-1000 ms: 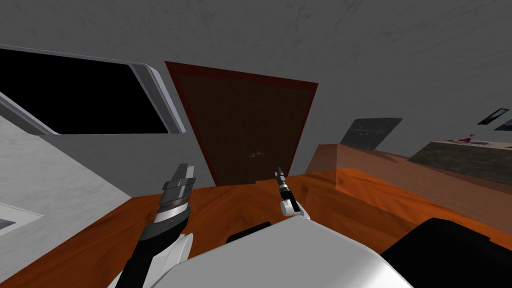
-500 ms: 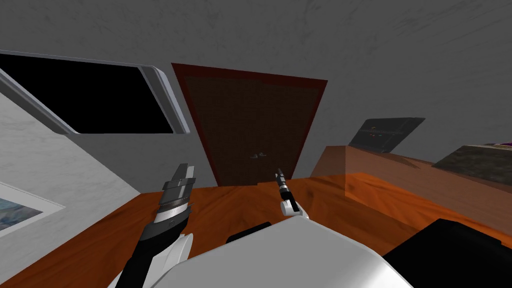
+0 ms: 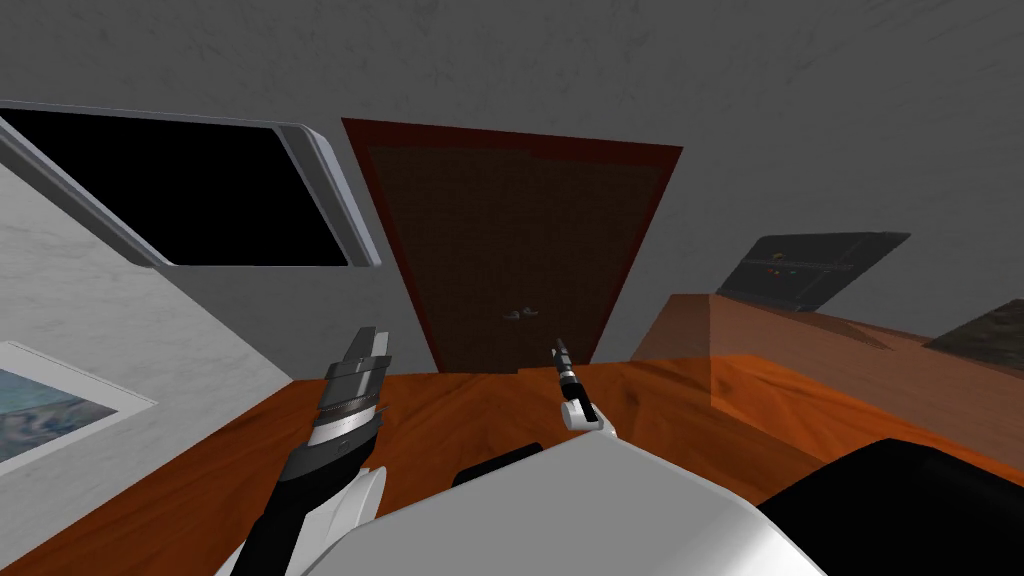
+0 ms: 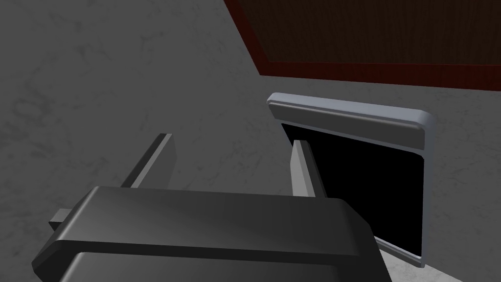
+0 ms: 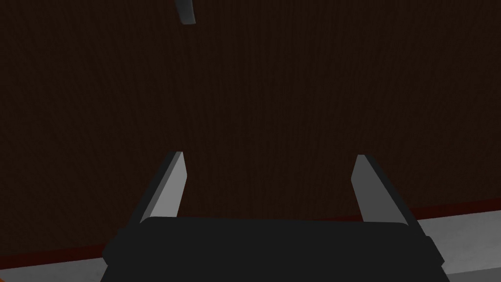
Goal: Pull the door open
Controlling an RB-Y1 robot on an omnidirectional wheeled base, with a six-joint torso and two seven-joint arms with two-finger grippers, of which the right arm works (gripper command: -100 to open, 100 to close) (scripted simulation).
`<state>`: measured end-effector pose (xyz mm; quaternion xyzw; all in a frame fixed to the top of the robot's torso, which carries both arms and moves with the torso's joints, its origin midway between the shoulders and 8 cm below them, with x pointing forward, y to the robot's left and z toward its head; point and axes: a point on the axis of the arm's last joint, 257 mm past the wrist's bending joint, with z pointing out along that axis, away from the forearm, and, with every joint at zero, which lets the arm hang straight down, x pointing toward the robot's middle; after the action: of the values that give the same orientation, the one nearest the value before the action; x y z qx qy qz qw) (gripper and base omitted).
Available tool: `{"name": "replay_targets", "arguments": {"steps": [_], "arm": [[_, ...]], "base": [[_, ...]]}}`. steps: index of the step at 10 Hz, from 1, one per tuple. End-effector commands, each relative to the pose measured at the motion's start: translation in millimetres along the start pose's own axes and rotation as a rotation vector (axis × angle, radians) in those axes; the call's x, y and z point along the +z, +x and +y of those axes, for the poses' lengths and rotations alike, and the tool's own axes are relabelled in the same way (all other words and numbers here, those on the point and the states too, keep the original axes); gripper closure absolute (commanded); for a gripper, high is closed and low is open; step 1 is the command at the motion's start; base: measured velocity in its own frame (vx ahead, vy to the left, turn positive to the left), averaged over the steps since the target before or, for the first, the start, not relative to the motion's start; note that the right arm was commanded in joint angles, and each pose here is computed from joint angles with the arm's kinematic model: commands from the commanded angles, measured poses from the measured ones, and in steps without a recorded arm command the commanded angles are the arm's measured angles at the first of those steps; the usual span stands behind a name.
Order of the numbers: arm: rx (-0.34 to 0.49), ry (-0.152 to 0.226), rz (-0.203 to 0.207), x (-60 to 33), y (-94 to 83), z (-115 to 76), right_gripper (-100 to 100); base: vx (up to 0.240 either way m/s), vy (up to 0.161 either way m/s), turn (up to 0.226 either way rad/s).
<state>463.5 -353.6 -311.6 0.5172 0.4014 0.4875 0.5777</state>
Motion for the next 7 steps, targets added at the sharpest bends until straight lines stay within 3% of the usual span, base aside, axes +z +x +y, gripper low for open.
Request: {"name": "replay_targets", "arguments": {"steps": [1,7], "arm": [[-0.003,0.007,-0.008,1.1,-3.8,-6.9,-100],[-0.016,0.049,-0.039,1.0,-18.1,-31.8,-100]], "base": [[0.071,-0.012,0.097],[0.090,-0.012,0.084]]}}
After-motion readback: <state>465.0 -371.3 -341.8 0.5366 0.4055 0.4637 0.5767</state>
